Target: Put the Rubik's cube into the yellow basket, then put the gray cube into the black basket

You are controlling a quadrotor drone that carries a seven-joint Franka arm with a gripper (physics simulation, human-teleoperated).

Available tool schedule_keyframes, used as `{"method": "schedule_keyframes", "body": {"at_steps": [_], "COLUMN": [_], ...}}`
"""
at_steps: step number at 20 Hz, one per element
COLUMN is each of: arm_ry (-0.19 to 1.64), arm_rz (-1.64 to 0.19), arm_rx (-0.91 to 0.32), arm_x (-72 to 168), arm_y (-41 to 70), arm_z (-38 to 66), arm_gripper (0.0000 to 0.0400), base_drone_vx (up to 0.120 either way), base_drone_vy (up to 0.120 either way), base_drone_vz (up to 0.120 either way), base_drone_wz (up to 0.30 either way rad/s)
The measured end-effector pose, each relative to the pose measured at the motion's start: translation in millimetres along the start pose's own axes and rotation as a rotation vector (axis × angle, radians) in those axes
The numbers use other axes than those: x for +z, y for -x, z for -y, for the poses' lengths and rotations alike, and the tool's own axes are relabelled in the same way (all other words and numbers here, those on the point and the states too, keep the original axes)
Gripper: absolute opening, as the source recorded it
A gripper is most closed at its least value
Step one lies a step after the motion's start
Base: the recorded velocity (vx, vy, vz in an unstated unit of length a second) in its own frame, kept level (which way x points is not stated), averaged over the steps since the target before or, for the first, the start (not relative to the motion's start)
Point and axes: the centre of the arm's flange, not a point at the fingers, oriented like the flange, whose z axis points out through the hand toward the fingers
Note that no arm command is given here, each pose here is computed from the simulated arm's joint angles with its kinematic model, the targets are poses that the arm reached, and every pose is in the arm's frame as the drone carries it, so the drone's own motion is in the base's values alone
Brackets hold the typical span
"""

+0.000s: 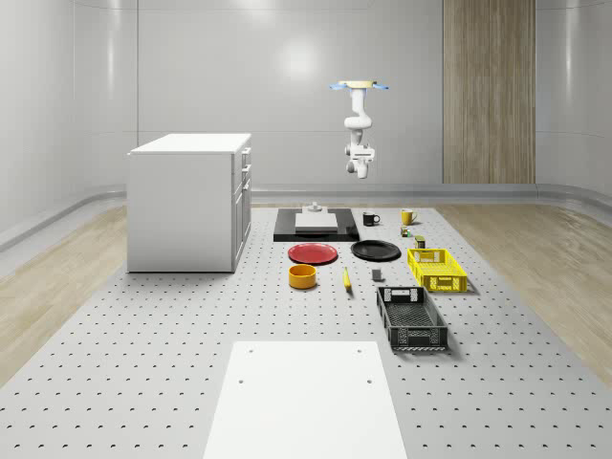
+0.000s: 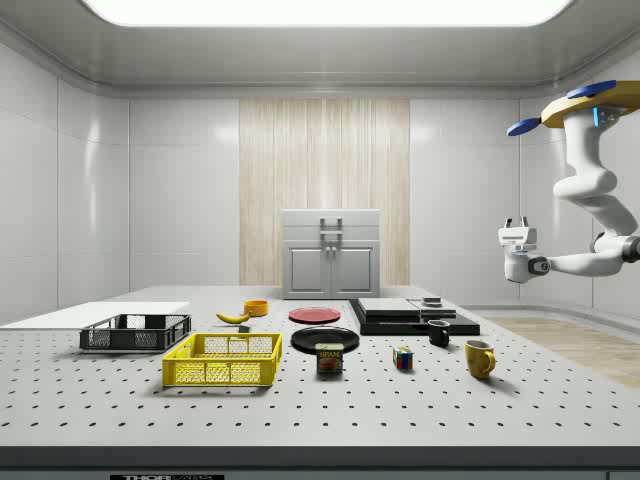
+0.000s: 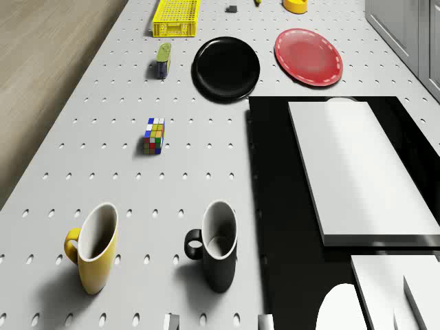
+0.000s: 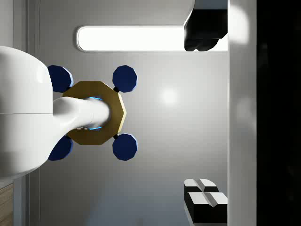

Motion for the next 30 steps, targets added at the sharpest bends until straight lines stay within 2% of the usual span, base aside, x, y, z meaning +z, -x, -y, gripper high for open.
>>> {"method": "schedule_keyframes", "body": {"at_steps": [6,13,19,30], "arm_ry": [-0.003,-0.007,-0.01,-0.016], "arm_rz": [-0.003,-0.007,-0.011,-0.017], "arm_rx": [0.0,0.0,0.0,0.0], "arm_x": [-43,-78,-89,-93], "arm_y": [2.4,0.7,0.2,0.6], "arm_z": [-2.5,-0.7,-0.2,-0.4], "arm_gripper": [0.04,0.04,0.04,0.04], "base_drone_vx": [0.0,0.0,0.12,0.12], "base_drone_vy": [0.0,0.12,0.12,0.12], "base_drone_vz": [0.0,0.0,0.0,0.0], "base_drone_wz": [0.0,0.0,0.0,0.0]}}
